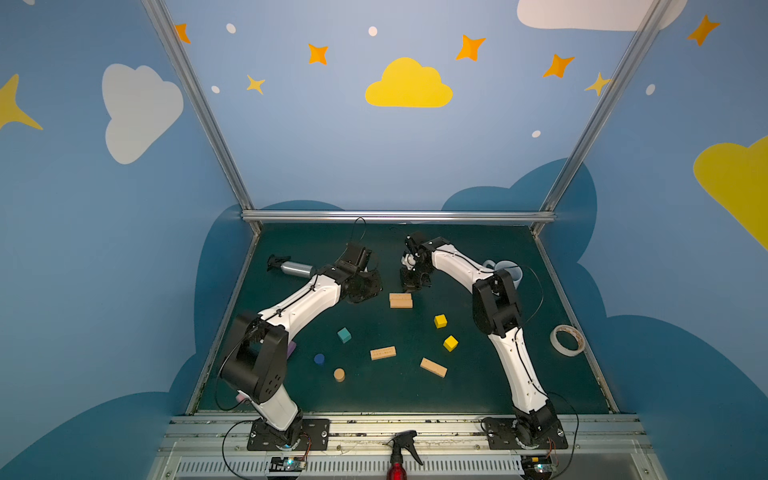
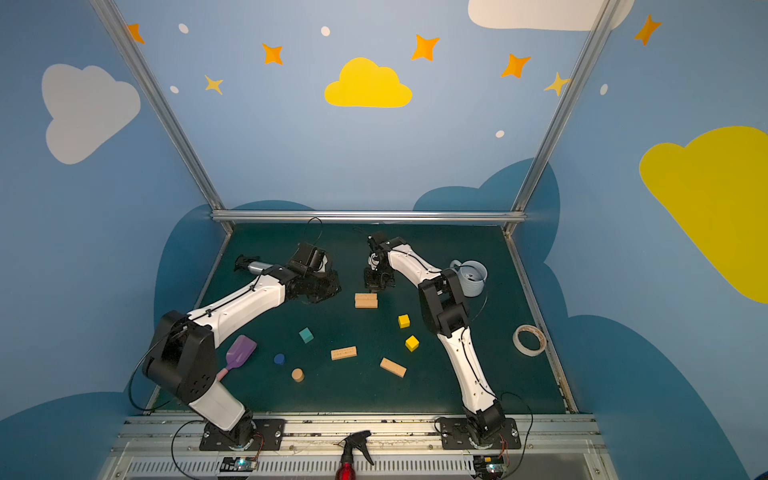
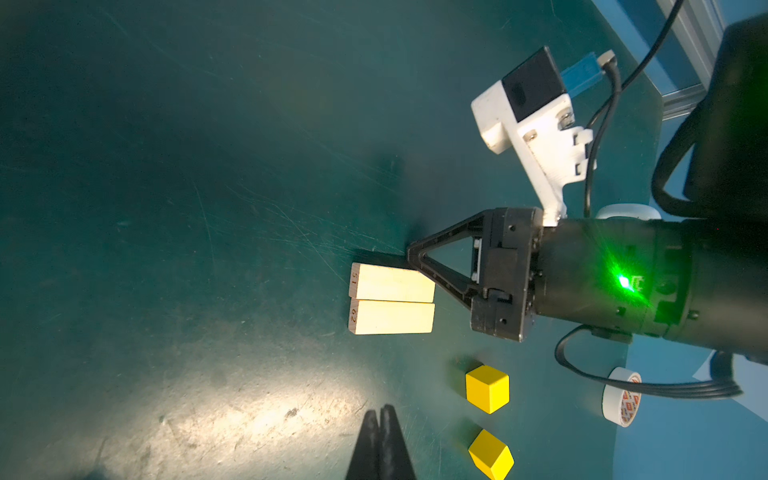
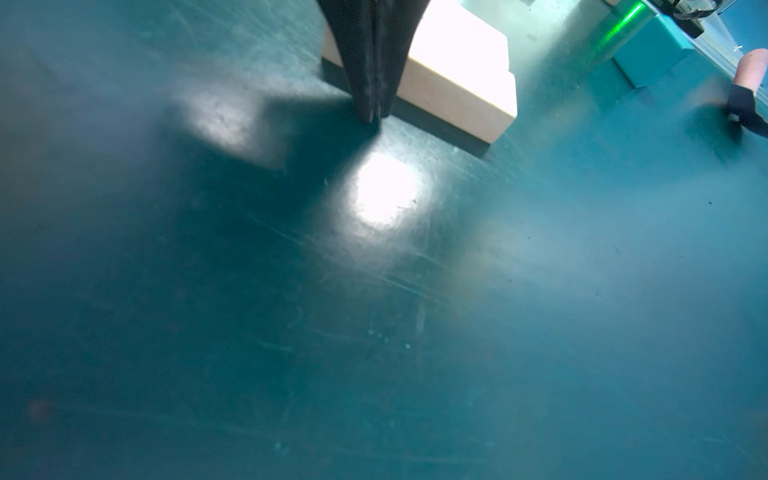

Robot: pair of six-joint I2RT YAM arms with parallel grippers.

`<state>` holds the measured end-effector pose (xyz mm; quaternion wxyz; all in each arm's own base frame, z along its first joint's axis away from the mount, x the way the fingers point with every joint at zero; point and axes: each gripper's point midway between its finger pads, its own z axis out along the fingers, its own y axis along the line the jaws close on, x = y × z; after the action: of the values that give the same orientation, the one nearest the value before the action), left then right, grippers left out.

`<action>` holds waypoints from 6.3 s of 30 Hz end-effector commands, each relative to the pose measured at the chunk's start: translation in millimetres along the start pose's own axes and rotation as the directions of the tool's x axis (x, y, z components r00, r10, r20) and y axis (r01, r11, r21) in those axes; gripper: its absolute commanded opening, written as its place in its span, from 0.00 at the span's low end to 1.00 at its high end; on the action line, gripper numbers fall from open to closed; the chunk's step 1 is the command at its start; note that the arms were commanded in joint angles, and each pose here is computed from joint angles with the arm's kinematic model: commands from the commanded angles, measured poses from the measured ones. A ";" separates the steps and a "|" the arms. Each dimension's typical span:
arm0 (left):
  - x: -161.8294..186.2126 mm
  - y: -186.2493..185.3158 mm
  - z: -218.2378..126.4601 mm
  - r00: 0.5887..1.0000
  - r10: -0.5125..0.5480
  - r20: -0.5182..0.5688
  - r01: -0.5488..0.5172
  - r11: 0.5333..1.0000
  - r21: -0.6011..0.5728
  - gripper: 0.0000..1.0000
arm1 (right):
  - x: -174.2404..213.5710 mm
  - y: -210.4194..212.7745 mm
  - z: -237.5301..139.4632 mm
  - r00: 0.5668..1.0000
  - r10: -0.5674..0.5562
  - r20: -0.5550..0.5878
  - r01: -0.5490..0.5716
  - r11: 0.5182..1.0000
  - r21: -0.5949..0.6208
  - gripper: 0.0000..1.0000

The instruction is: Build the wood block tower

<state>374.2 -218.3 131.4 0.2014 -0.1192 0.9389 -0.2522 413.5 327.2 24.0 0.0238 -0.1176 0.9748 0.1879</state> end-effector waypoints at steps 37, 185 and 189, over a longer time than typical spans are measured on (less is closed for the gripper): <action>1.6 0.1 -42.1 0.997 0.036 0.070 -0.035 0.999 -0.016 0.05 | 39.7 -30.0 -43.5 0.988 0.122 0.091 -0.114 0.990 -0.086 0.00; 173.3 57.5 27.0 0.331 0.772 -0.542 -0.940 0.318 -0.121 0.73 | 157.1 6.4 -232.1 0.858 -0.004 0.513 0.116 0.976 -0.186 0.20; 172.4 60.7 32.7 0.337 0.769 -0.543 -0.935 0.341 -0.098 0.73 | 155.8 6.6 -237.7 0.853 -0.012 0.522 0.126 0.975 -0.184 0.21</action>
<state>225.5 -235.0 24.2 0.0807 0.4108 0.9040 0.0864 258.8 209.3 218.8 0.2621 -0.0861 0.9117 0.3044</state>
